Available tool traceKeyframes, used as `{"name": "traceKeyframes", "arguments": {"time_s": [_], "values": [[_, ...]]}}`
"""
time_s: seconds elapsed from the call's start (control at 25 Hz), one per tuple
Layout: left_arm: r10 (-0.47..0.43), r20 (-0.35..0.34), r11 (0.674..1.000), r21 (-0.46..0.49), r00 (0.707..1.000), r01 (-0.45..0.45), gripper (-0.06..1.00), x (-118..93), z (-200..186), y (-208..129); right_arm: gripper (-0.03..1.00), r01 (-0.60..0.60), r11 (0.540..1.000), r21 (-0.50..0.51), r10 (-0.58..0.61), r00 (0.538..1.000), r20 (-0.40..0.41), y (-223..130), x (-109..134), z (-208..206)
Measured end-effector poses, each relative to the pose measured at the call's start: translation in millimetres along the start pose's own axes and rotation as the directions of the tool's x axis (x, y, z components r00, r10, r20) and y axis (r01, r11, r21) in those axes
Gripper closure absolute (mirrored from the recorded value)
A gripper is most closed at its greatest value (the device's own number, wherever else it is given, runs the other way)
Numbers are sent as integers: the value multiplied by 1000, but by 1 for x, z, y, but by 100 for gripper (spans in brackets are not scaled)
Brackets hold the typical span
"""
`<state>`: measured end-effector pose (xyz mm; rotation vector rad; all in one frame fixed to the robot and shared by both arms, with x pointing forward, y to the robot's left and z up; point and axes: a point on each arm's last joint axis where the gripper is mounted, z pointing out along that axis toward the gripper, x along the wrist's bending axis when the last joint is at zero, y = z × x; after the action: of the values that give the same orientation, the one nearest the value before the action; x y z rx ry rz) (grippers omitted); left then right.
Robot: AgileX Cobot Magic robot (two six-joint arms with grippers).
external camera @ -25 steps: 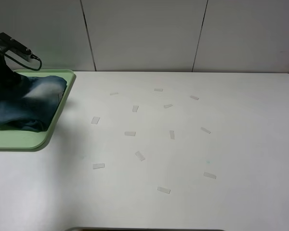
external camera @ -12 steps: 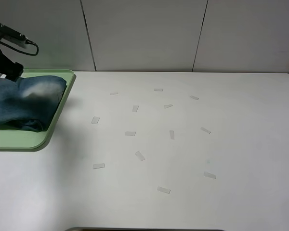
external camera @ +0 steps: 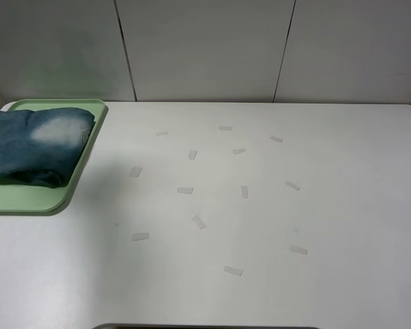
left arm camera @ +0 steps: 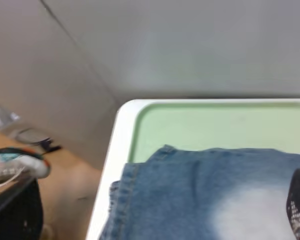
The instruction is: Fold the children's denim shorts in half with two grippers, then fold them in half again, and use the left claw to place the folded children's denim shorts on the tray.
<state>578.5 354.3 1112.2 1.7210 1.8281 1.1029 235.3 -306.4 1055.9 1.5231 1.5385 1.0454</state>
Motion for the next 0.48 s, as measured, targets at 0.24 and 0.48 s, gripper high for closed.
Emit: {"name": "traceKeyframes", "arguments": {"time_s": [0.24,0.48], "values": [[-58,161,994,-85,985,72,-3,-5,-79,-34,27,0,1000,0,0,1000,-1,0,0,0],[-28,240,975,-209,970,80,-3,-8,-149,-96,27,0,1000,0,0,1000,-1,0,0,0]]}}
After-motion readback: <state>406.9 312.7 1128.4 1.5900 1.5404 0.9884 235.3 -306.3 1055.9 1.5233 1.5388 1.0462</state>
